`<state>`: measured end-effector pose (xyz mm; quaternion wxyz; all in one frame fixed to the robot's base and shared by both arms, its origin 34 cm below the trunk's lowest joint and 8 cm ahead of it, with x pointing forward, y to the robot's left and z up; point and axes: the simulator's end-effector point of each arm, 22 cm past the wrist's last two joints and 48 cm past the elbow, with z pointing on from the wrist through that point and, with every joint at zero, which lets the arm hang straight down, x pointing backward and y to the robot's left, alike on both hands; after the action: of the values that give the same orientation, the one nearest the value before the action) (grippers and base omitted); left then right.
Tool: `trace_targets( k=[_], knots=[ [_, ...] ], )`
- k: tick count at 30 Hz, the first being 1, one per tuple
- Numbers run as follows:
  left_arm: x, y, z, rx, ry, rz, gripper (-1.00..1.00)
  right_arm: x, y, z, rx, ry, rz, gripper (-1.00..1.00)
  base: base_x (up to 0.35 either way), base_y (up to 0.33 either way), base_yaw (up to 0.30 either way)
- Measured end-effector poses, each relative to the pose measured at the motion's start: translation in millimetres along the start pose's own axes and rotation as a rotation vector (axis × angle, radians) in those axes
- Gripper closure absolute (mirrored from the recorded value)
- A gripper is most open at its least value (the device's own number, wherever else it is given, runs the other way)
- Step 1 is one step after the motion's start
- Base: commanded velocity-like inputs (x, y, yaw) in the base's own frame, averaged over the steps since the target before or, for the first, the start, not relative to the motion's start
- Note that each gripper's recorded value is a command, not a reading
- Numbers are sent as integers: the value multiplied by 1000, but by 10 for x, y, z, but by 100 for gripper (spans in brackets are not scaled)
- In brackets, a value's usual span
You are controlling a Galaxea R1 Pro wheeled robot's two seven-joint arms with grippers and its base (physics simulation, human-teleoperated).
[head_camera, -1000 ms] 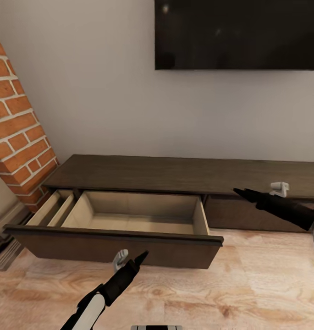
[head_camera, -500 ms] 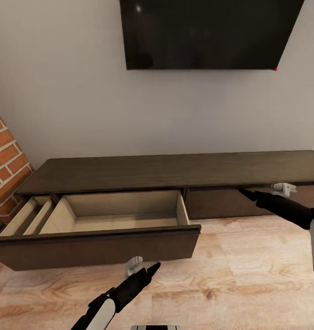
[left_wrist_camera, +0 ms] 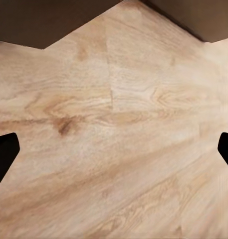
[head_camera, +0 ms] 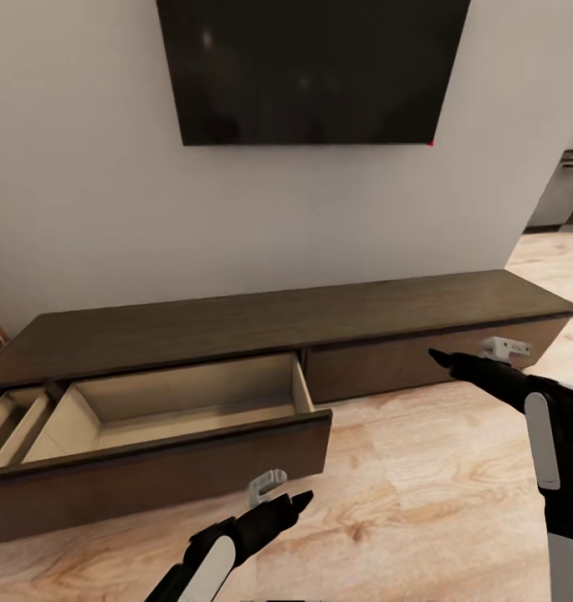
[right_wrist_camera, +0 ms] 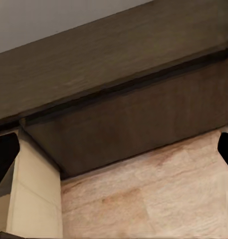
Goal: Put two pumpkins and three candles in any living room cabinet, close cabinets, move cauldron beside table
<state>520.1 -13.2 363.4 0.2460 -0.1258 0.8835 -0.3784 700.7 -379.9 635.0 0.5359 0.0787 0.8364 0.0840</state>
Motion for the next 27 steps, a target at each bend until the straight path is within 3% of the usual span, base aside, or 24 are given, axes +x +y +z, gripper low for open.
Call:
trace_targets(
  k=[4, 7, 16, 19, 20, 23, 27],
  knots=[
    [-42, -1, 13, -55, -9, 47, -100, -26, 4, -10, 64, -4, -10, -100, 0, 0, -275],
    [-55, -27, 17, -87, -16, 77, -100, -67, 34, -41, 77, -11, -17, -100, 0, 0, -276],
    [-131, -22, -35, -155, -42, 126, -100, -212, 339, -114, 43, -48, -88, -100, 0, 0, -276],
    [-170, -55, -61, -155, -54, 131, -100, -279, 344, -167, 43, -60, -92, -100, 0, 0, -277],
    [-194, -56, -65, -147, -64, 128, -100, -282, 324, -171, 48, -44, -91, -100, 0, 0, -278],
    [-185, -78, -53, -145, -67, 119, -100, -47, 280, -183, 62, 87, -72, -100, 0, 0, -277],
    [-83, -68, -6, -160, -46, 111, -100, 129, 199, -200, 76, 118, -68, -100, 0, 0, -277]
  ],
)
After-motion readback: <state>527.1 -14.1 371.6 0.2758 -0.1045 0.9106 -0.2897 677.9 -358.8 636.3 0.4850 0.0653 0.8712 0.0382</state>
